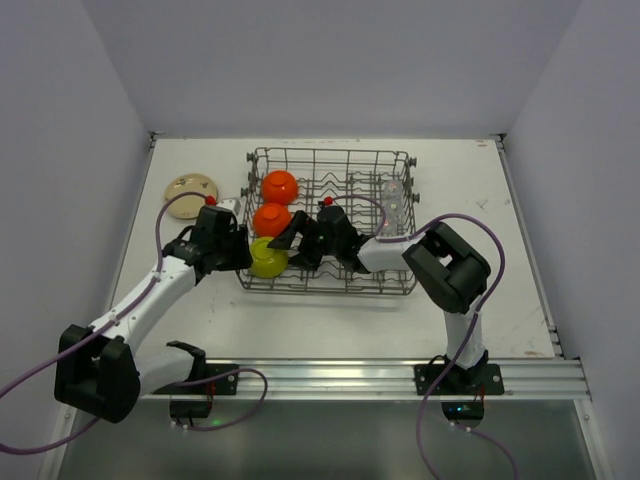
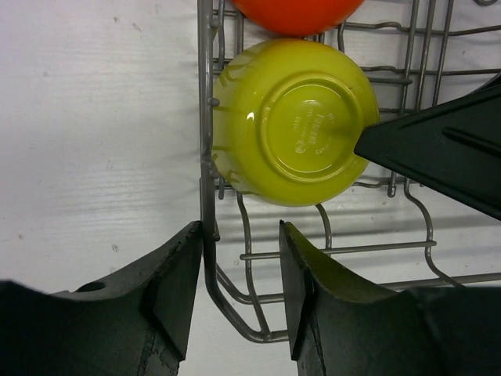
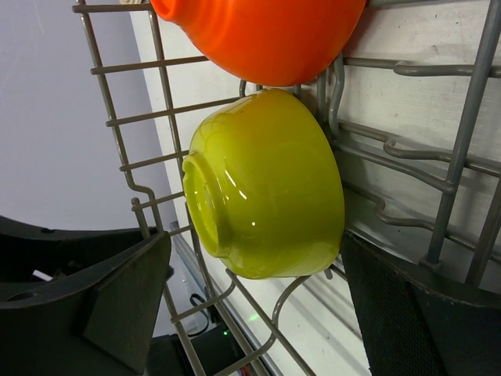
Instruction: Unload the mixed dishes from the dish rack
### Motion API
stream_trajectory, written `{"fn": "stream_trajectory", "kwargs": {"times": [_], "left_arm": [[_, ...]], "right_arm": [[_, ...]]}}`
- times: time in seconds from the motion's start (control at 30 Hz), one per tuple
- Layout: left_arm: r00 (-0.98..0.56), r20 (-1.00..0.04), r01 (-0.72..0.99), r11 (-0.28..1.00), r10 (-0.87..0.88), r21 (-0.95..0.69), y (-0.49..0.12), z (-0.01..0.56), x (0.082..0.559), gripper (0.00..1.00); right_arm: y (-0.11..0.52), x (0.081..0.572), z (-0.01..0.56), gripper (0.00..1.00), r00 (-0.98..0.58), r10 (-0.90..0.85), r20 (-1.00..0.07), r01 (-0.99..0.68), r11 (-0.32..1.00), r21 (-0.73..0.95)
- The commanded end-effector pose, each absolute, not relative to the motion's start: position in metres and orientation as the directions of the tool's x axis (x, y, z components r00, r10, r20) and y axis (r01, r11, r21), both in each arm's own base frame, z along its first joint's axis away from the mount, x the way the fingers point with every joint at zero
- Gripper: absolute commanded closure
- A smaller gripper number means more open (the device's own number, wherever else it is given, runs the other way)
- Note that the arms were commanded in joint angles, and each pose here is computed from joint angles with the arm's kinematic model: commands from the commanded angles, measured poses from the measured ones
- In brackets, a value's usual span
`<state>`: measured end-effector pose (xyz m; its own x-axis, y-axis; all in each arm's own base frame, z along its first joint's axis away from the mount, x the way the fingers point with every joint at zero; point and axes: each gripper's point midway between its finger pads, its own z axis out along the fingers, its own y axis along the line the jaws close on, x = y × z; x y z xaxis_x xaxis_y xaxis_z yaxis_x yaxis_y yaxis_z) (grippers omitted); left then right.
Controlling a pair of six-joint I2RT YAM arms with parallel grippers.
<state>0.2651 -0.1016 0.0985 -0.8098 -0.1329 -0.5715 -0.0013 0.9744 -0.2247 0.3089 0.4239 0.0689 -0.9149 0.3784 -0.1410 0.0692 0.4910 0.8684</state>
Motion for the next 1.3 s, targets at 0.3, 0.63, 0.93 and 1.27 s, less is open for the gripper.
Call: {"fn": "stream_trajectory", "kwargs": {"times": [0.3,0.63,0.93,1.27], "left_arm": [[-0.822,-0.561,0.089,0.952,-0.096,-0.294,-0.123,0.102,0.269,0.76],[-0.827,-0.554,0.081,0.955,-0.097,-0.287,-0.122,0.099,0.269,0.98],[-0.829,-0.552,0.092,0.950,-0.092,-0.298,-0.124,0.099,0.268,1.00],[-0.828,-0.554,0.097,0.948,-0.092,-0.303,-0.125,0.100,0.268,1.00]], "right_arm": [[0.435,0.312,0.094,0.10,-0.919,0.355,-0.172,-0.006,0.424,0.906],[0.438,0.307,0.114,0.11,-0.919,0.350,-0.182,-0.050,0.353,0.934],[0.440,0.307,0.115,0.16,-0.918,0.350,-0.184,-0.065,0.326,0.943],[0.439,0.304,0.126,0.28,-0.913,0.359,-0.193,-0.098,0.266,0.959]]}}
